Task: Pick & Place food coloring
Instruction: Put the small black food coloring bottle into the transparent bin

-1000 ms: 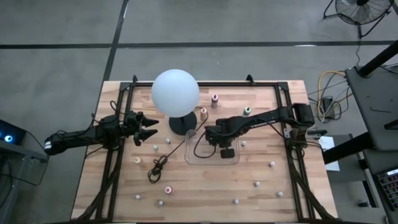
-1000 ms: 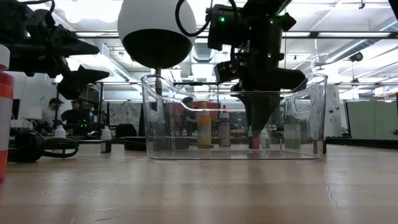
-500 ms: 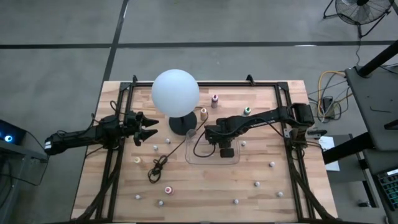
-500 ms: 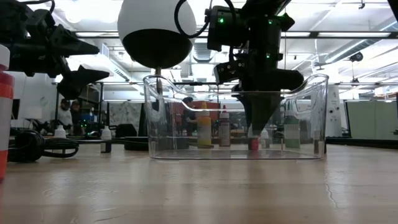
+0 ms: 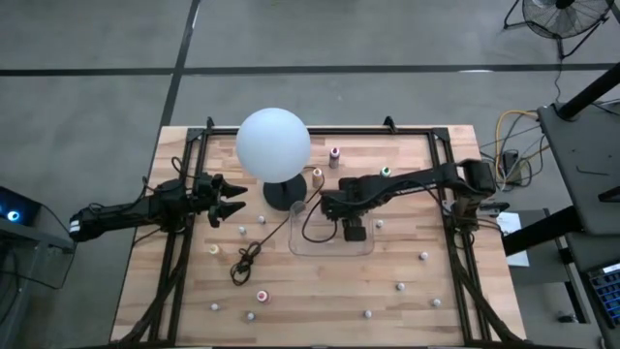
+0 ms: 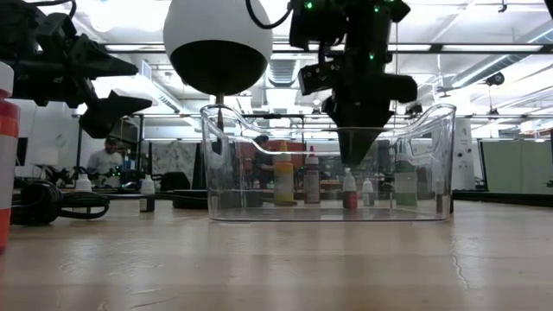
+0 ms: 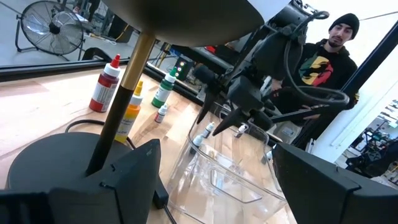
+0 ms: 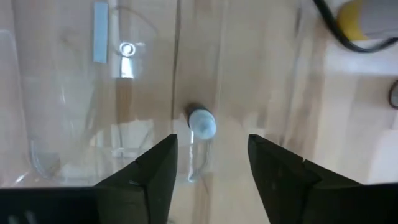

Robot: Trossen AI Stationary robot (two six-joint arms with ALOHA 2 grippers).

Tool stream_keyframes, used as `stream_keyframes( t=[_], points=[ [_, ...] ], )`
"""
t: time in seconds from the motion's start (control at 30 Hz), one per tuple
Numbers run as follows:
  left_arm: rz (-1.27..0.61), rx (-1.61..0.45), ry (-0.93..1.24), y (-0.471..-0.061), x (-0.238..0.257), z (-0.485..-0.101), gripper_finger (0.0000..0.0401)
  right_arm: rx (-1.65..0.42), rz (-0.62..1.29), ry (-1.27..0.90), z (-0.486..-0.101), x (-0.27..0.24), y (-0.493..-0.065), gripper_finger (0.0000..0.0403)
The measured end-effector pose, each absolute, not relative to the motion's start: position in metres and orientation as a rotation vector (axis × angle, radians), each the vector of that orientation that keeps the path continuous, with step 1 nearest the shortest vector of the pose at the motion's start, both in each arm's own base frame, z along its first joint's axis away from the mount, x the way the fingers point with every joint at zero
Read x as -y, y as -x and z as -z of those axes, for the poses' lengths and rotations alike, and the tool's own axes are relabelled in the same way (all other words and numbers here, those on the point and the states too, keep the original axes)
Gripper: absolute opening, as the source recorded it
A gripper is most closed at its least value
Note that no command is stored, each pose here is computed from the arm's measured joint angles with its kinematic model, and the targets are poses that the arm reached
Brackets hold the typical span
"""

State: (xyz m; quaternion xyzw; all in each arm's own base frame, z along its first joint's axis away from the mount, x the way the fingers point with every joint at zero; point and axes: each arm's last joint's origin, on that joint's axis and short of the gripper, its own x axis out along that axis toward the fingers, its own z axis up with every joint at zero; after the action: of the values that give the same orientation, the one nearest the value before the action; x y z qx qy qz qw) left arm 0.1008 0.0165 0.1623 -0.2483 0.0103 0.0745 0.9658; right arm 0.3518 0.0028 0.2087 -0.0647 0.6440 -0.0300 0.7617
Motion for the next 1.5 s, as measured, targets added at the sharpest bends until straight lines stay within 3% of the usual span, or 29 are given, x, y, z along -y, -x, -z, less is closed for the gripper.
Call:
stream_keyframes(
  t=[0.4, 0.7, 1.1, 1.5],
  points=[
    [-0.151, -0.021, 0.502, -0.101, -0.016, -0.162, 0.0279, -1.214, 0.160, 0.071, -0.269, -0.001, -0.326, 0.0246],
    [-0.150, -0.021, 0.502, -0.101, -0.016, -0.162, 0.0279, -1.141, 0.196, 0.042, -0.299, -0.001, -0.281, 0.0266],
    [-0.151, -0.021, 0.502, -0.101, -0.017, -0.162, 0.0279, -1.171, 0.190, 0.009, -0.288, -0.009, -0.213, 0.0267],
    [-0.150, -0.021, 0.502, -0.101, -0.016, -0.162, 0.0279, -1.232, 0.127, 0.036, -0.258, -0.018, -0.181, 0.0274]
  ],
)
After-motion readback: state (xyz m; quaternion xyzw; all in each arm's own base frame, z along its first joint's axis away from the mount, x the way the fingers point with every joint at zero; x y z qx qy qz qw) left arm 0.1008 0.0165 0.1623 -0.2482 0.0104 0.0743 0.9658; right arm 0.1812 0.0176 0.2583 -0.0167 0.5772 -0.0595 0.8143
